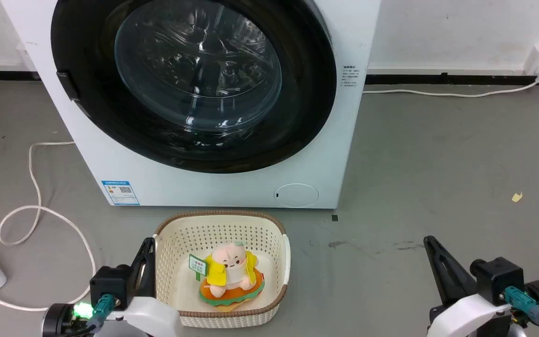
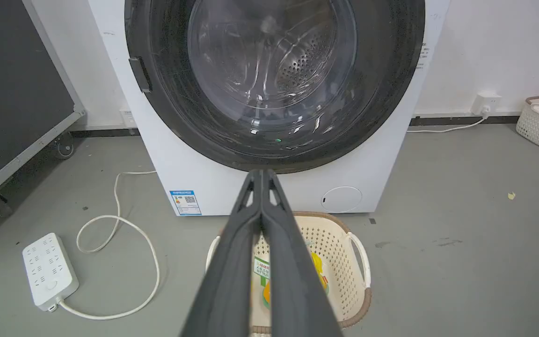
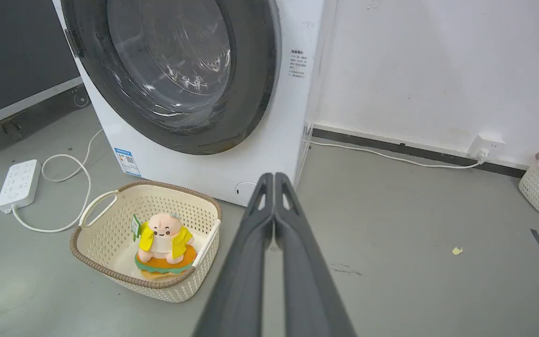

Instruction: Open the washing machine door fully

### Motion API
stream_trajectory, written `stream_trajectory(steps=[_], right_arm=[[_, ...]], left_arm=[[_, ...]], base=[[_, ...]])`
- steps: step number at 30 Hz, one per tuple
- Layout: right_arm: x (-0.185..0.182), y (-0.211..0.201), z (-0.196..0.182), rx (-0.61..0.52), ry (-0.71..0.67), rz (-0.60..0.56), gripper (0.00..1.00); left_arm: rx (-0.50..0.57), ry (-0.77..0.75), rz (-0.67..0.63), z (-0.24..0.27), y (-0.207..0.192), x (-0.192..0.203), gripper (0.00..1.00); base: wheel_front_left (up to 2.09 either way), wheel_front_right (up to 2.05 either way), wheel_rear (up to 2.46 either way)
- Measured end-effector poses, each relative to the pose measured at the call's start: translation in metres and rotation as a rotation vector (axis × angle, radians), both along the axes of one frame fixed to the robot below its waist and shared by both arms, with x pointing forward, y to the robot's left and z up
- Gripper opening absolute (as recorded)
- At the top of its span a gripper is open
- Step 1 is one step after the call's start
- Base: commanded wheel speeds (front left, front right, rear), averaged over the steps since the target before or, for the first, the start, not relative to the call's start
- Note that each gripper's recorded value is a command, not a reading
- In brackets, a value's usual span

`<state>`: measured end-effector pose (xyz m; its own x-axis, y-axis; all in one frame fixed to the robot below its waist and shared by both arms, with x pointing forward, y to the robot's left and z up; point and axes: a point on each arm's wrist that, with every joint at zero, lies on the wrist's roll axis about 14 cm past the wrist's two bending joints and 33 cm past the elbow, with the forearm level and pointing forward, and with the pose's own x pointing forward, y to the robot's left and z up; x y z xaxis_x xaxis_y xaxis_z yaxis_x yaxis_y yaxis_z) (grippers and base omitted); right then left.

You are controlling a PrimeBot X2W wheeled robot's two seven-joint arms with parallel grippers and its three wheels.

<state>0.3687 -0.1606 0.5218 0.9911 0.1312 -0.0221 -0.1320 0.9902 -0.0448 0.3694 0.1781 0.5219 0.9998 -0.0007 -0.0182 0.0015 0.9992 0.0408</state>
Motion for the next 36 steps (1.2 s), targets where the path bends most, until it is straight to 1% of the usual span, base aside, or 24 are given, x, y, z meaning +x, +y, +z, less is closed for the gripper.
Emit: stream_trajectory(steps=[36], right_arm=[[0.0000, 0.0001, 0.0000, 0.000, 0.000, 0.000, 0.00]], left_arm=[[0.000, 0.000, 0.000, 0.0000, 0.0000, 0.0000, 0.00]], base=[[0.00, 0.00, 0.00]])
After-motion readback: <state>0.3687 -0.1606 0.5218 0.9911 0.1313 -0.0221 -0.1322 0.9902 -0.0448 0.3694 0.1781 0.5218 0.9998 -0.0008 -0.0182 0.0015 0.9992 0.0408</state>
